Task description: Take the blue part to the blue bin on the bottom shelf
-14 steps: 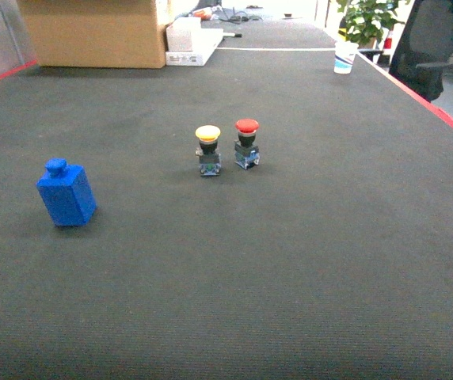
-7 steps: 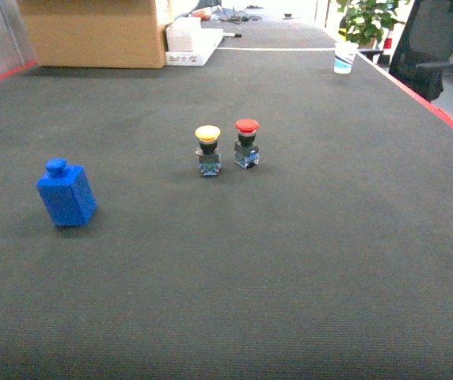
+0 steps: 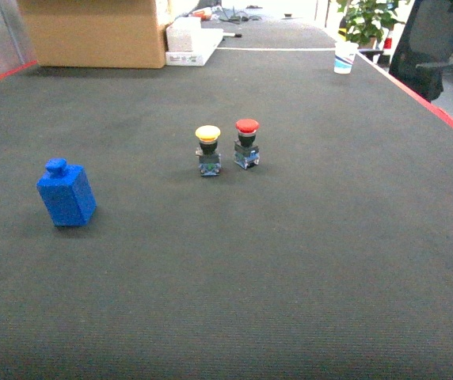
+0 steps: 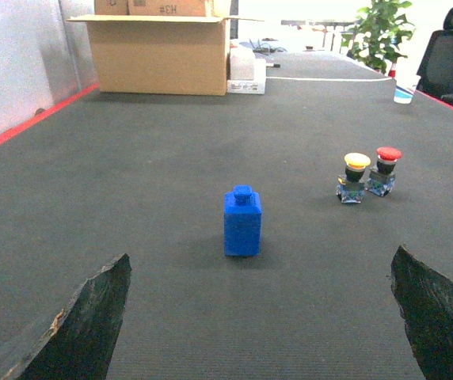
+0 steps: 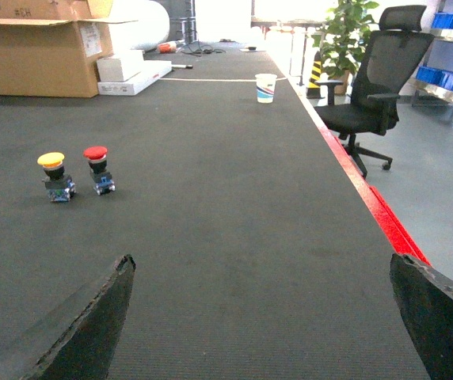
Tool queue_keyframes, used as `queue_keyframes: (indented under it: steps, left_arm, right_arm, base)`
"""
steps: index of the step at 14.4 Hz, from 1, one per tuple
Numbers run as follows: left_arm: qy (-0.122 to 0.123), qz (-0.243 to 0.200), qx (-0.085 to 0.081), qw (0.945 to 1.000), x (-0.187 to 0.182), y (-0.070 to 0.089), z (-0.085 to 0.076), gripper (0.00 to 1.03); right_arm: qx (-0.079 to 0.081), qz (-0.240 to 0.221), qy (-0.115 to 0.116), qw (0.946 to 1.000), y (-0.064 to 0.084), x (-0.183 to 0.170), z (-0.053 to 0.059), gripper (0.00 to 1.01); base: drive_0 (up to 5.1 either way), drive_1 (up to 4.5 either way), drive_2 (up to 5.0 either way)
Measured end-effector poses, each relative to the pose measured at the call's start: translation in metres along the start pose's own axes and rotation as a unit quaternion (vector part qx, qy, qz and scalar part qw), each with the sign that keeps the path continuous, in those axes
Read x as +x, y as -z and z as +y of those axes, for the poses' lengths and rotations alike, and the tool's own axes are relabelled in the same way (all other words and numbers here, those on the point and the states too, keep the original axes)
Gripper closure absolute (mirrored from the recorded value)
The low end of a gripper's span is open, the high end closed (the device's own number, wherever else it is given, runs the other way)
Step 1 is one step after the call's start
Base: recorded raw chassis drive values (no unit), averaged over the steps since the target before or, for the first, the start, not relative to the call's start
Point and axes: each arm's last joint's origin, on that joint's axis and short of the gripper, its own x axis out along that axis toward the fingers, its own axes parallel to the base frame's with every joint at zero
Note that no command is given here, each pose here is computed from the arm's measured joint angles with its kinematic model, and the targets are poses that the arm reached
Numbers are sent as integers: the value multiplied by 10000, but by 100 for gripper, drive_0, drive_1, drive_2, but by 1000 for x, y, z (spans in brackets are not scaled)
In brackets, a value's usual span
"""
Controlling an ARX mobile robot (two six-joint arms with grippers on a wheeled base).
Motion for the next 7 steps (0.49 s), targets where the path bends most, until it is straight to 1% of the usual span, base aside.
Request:
queue_keyframes:
  steps: [7]
  left_arm:
    - [0,2,2,10000,0,0,0,5]
  right_arm:
    - [0,0,0,10000,0,0,0,3]
  base:
    - [0,0,0]
